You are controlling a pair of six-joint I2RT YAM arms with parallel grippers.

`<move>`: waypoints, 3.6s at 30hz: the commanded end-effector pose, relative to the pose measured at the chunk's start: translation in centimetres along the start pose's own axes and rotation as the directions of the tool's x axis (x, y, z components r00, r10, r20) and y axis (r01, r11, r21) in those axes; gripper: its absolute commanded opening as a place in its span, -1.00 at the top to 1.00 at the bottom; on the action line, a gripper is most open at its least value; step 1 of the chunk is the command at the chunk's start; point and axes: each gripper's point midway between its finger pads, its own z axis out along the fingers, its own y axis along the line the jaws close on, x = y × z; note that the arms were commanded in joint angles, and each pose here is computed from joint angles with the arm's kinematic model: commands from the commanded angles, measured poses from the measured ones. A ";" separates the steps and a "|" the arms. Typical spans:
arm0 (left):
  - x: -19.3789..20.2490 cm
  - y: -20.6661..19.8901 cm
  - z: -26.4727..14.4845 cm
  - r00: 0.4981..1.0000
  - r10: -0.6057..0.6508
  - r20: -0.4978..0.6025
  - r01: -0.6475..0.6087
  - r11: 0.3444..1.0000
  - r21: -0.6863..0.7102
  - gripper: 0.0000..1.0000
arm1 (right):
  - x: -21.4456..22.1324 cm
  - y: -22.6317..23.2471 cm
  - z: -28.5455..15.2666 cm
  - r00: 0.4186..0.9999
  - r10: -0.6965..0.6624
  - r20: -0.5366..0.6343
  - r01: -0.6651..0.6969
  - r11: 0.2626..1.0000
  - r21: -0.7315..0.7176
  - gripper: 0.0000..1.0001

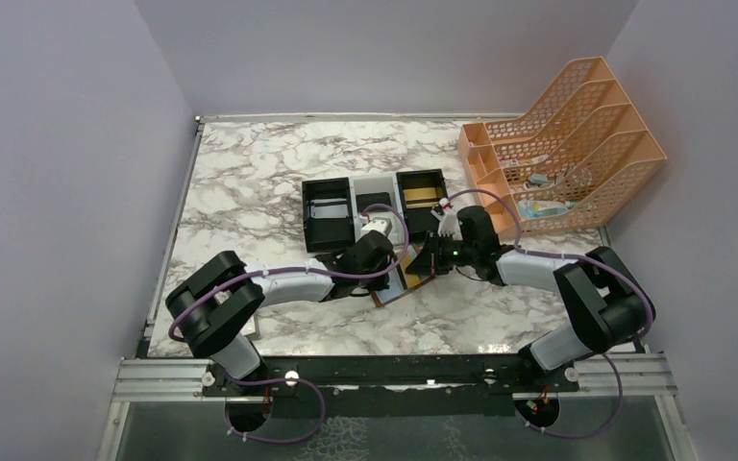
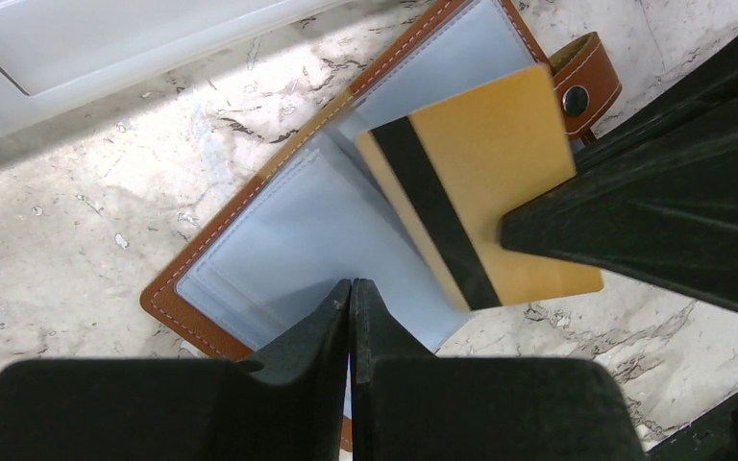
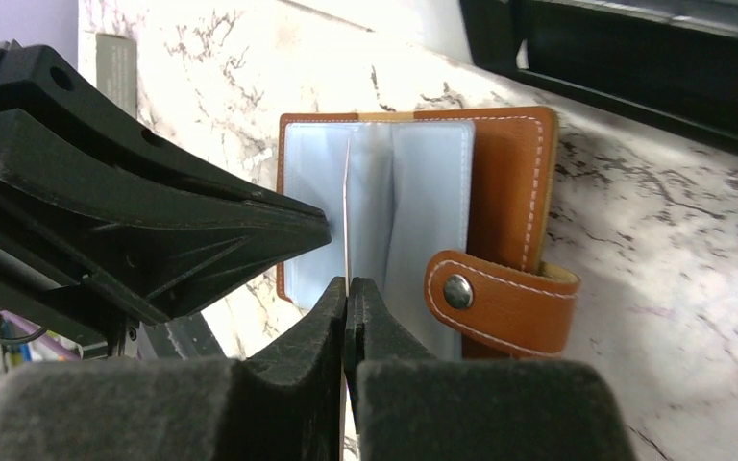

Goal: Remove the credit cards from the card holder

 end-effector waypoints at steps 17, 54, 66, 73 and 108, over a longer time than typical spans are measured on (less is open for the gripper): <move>-2.1 -0.5 -3.0 0.995 0.003 0.097 -0.007 0.999 0.040 0.74 | -1.2 -0.3 -2.3 0.993 -0.119 0.025 0.116 0.988 0.100 0.98; -5.3 3.3 -9.9 0.918 -0.137 0.373 0.137 0.990 0.027 -0.30 | -7.7 6.3 -12.8 0.774 -0.397 0.493 0.327 0.918 0.225 0.98; -6.7 4.3 -12.7 0.924 -0.120 0.363 0.111 0.993 0.047 -0.84 | -11.4 5.8 -17.4 0.576 -0.589 0.567 0.357 0.805 0.473 0.98; -6.2 5.0 -13.1 0.921 -0.134 0.367 0.124 0.991 0.051 -0.99 | -13.1 1.7 -17.0 0.675 -0.529 0.515 0.166 0.789 0.592 0.98; -4.8 6.5 -12.4 0.948 -0.070 0.310 0.080 0.997 -0.018 -0.99 | -21.5 -1.2 -4.4 0.237 -0.971 -0.026 0.864 0.198 0.463 0.98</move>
